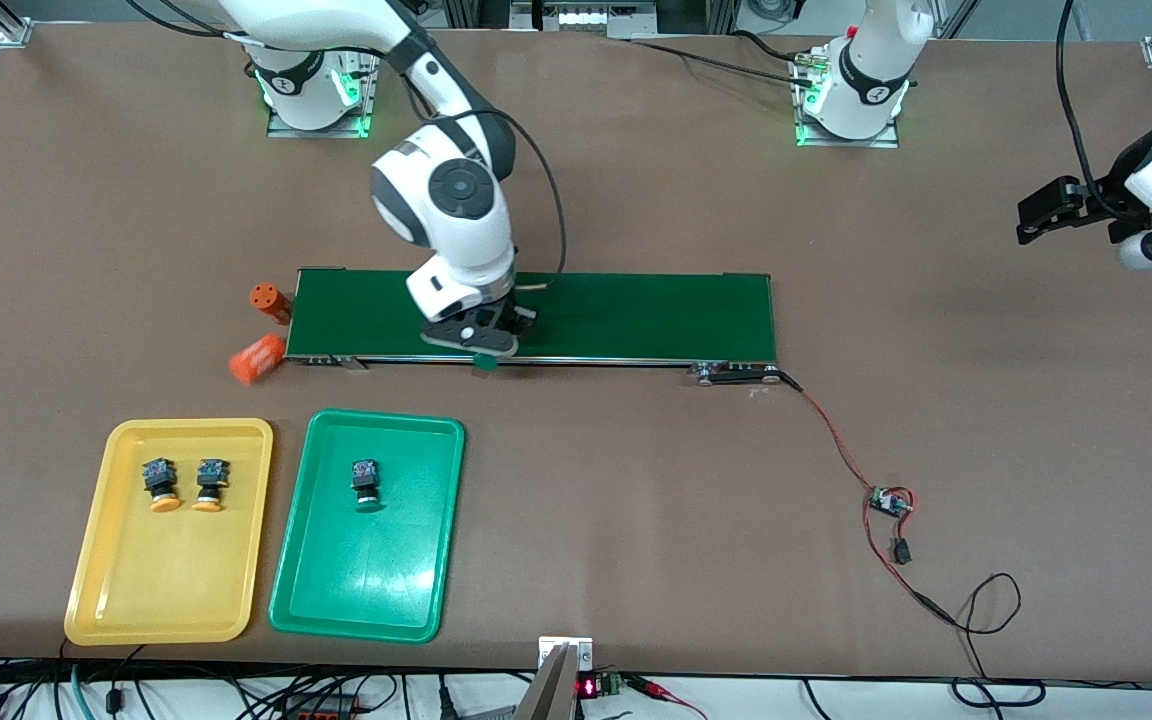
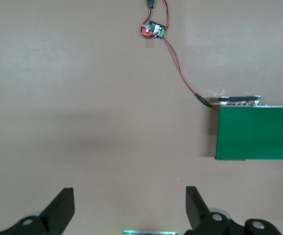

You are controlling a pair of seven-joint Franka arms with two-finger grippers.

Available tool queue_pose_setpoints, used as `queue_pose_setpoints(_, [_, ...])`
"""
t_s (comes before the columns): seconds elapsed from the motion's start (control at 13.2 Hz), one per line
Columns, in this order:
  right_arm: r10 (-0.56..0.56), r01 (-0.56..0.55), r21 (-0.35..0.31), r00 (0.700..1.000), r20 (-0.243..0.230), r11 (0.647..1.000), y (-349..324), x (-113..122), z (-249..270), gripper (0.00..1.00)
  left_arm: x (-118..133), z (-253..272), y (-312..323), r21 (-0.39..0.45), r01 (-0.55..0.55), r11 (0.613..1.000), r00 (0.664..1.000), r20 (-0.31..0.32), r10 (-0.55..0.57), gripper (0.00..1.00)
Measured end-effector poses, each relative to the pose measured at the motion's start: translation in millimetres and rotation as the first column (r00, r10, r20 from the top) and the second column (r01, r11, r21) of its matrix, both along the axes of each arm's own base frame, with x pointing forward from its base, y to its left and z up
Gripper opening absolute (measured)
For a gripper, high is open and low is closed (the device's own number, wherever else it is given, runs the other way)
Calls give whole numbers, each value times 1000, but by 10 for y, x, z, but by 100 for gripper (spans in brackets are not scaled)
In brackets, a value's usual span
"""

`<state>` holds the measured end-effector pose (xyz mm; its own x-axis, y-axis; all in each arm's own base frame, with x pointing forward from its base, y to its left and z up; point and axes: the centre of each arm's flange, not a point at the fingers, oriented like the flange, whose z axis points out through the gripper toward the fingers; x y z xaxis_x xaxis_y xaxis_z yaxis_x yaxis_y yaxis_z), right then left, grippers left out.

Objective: Sort buttons by color to trays
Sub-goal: 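Grasp the second green button with the right gripper and lift it, then carry the green button into the green tray and release it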

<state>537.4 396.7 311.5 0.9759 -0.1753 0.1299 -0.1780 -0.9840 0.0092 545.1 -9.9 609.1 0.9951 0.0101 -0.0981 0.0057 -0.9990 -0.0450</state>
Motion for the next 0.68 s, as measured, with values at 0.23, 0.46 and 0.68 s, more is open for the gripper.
queue_pose_setpoints(0.23, [61,-61,-10,997,51,998,-395,483,270,41,-1,0,1,0,0,1000,1000,-1,0,100])
queue_pose_setpoints(0.46, [104,-102,-35,992,72,994,-786,950,190,41,-1,1,5,0,-1,1000,1000,-1,1,100])
queue_pose_setpoints(0.68, [110,-106,-32,986,127,994,-1162,1438,-113,41,-2,3,7,0,-1,1000,1000,-1,1,100])
